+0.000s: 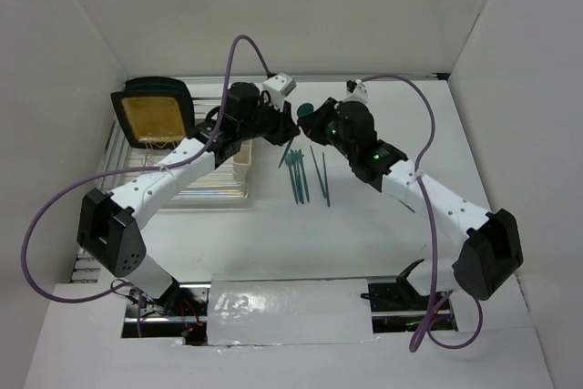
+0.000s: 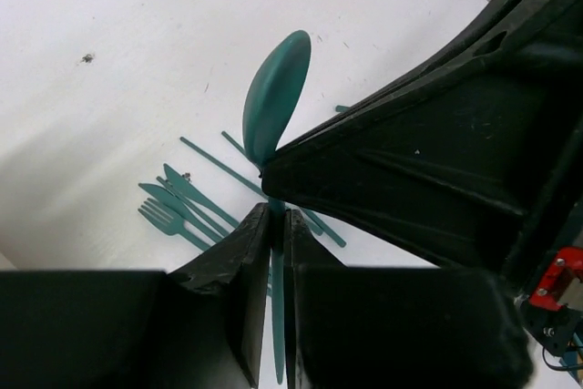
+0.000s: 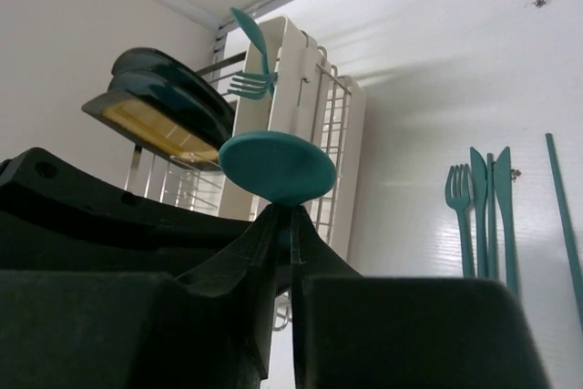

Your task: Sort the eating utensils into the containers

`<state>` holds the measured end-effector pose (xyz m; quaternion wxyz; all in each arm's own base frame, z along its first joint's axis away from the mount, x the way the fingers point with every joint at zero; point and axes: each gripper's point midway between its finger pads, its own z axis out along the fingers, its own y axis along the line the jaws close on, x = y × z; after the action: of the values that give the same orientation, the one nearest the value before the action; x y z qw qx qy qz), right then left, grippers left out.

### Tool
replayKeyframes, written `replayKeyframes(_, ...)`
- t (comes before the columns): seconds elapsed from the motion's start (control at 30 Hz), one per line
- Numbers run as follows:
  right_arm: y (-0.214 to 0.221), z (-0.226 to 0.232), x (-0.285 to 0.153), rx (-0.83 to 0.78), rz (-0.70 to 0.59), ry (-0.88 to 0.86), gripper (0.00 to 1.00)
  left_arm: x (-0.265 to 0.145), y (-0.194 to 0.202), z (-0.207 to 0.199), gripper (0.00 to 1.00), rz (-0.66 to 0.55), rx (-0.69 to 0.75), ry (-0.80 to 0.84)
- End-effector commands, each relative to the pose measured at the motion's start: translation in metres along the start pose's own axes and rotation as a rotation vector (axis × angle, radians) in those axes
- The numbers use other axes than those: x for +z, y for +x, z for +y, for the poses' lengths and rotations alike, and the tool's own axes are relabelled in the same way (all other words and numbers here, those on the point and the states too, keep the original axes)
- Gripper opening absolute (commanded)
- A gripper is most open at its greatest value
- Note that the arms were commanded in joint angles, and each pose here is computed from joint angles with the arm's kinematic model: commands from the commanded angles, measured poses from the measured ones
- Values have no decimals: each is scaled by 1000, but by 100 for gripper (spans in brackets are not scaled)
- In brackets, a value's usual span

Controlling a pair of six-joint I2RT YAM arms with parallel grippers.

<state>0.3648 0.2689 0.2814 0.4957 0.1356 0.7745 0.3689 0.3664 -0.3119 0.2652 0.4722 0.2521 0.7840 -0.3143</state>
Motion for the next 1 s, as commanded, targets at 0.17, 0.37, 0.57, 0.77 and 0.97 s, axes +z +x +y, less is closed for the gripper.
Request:
replayKeyframes(0.17, -40, 68, -40, -92, 37, -182, 28, -2, -53, -10, 0, -153, 67, 42)
replayKeyframes(0.37, -63, 73, -60, -150, 59, -213, 74, -25, -79, 6, 0, -222, 83, 38)
replayKeyframes(0.57, -86, 30, -96, -165, -15, -61, 100, -69, -110, 32, 0, -308, 104, 1)
replayKeyframes(0.77, -80, -31, -112, -184, -47, 104, 100, -125, -140, 68, 0, -453, 192, -38)
replayKeyframes(0.97, -53, -66, -93, -202, 1, 138, 100, -127, -131, 86, 0, -467, 247, 12)
